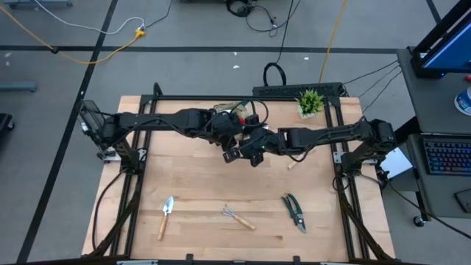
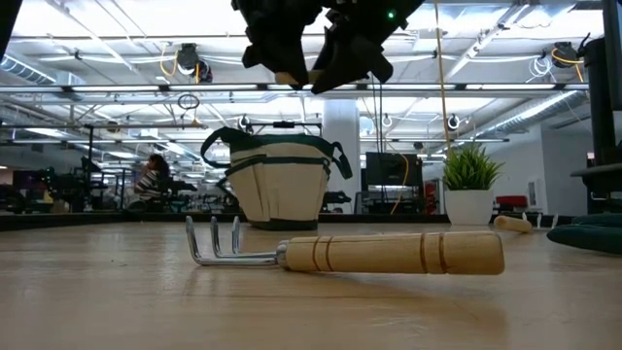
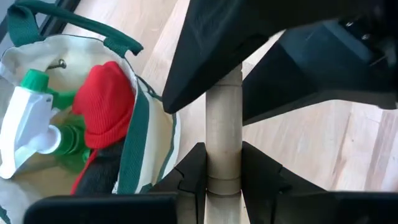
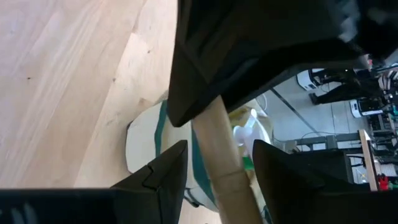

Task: Pick & Place Garden tools in Gardening bag
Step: Put the top trowel into the gardening bag

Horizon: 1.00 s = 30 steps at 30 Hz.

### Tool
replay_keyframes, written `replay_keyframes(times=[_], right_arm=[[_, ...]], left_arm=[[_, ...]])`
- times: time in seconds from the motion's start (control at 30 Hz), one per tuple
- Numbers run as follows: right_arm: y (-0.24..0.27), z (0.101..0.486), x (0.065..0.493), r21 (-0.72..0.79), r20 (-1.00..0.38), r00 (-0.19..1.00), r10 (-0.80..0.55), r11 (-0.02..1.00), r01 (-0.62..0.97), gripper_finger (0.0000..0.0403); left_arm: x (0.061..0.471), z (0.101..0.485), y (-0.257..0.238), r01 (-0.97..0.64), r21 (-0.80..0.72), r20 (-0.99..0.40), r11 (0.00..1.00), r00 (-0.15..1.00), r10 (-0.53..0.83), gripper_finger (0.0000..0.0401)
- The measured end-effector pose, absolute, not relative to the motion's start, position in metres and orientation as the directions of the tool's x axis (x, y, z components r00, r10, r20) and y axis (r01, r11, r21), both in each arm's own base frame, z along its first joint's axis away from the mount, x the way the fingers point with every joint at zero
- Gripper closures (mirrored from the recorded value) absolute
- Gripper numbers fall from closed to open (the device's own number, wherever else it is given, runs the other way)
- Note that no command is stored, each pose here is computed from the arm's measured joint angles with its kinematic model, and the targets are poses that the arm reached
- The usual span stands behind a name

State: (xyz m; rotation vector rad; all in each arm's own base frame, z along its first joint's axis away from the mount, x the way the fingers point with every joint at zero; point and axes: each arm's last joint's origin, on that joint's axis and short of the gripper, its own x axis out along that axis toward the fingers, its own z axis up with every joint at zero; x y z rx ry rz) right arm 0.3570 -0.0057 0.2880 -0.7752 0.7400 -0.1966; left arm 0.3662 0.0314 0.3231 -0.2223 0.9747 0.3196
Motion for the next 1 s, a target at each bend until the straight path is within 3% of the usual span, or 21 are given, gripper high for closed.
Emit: replay_keyframes(times=[1.0], right_arm=[[-0.0062,0.2844,0.3546,-0.691,-0.554,0.703,-0.446,0.717,-0.090,0.0341]], left_arm=[[0.3654,0.3238,0.0354,-0.347,-0.090,-0.841,0.933,0.528,0.116,0.0329]])
